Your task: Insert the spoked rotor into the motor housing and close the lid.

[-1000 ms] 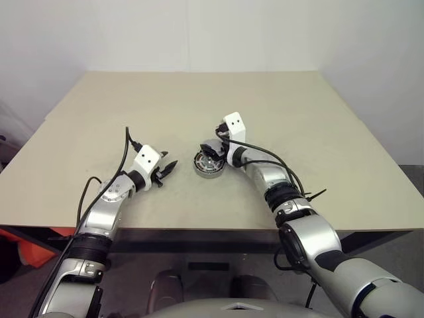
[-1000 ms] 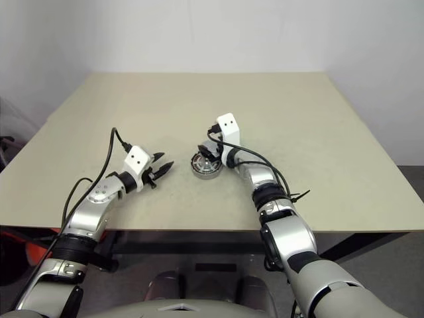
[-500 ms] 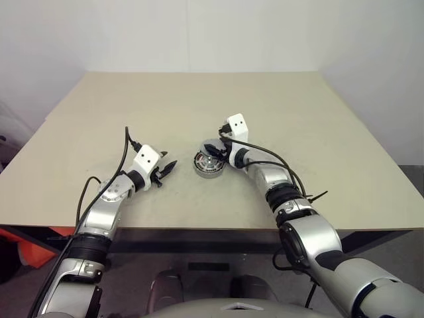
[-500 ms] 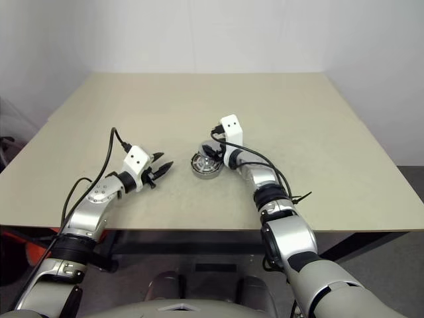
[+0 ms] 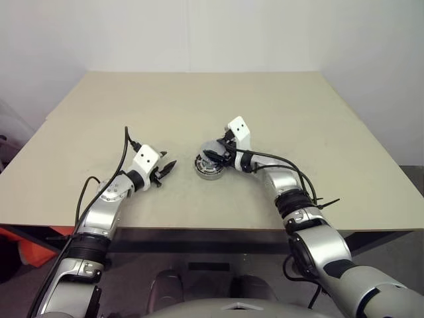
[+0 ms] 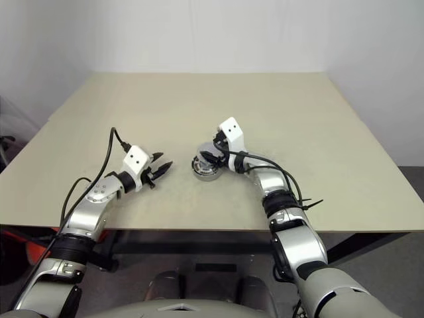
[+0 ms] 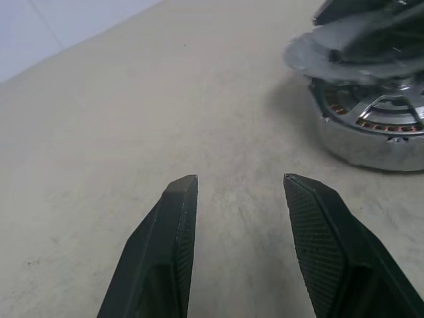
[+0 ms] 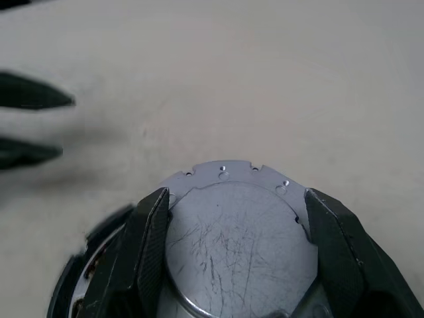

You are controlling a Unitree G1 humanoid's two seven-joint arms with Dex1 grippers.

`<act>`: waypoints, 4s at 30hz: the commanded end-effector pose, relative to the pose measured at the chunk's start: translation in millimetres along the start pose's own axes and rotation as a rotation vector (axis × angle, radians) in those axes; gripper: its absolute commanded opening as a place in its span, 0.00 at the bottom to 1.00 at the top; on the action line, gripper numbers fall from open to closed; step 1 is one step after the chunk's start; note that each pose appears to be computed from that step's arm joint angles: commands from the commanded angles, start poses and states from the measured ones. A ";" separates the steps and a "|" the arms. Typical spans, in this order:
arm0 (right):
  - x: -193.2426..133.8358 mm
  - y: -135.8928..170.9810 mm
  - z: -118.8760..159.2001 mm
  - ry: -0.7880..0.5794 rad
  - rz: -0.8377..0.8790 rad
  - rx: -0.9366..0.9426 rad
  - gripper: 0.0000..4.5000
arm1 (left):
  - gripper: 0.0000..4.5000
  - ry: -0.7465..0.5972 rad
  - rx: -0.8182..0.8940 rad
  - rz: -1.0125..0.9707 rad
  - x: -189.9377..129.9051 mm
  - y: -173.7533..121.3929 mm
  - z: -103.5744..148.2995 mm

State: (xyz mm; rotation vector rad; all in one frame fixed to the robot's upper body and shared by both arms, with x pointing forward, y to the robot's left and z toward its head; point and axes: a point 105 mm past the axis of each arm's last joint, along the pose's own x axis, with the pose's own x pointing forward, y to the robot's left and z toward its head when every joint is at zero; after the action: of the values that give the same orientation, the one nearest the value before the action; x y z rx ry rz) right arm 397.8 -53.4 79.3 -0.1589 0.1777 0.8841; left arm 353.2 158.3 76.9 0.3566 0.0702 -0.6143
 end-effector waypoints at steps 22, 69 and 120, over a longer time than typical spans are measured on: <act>-14.3 25.3 21.4 -0.117 0.213 -0.062 0.69 | 0.49 -0.033 0.028 0.019 -3.0 8.0 11.9; -14.1 26.9 -2.9 0.014 0.221 -0.158 0.69 | 0.49 -0.026 0.027 0.019 -3.9 6.2 10.1; -14.6 17.4 -2.8 0.031 0.138 -0.128 0.92 | 0.00 0.142 -0.509 -0.315 44.1 -71.5 11.7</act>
State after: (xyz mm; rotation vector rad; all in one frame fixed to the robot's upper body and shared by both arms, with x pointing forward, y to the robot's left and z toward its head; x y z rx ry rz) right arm 373.1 -53.8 67.1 -0.2751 0.1976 1.0336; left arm 352.3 79.0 64.4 -0.1043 0.3849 -0.8430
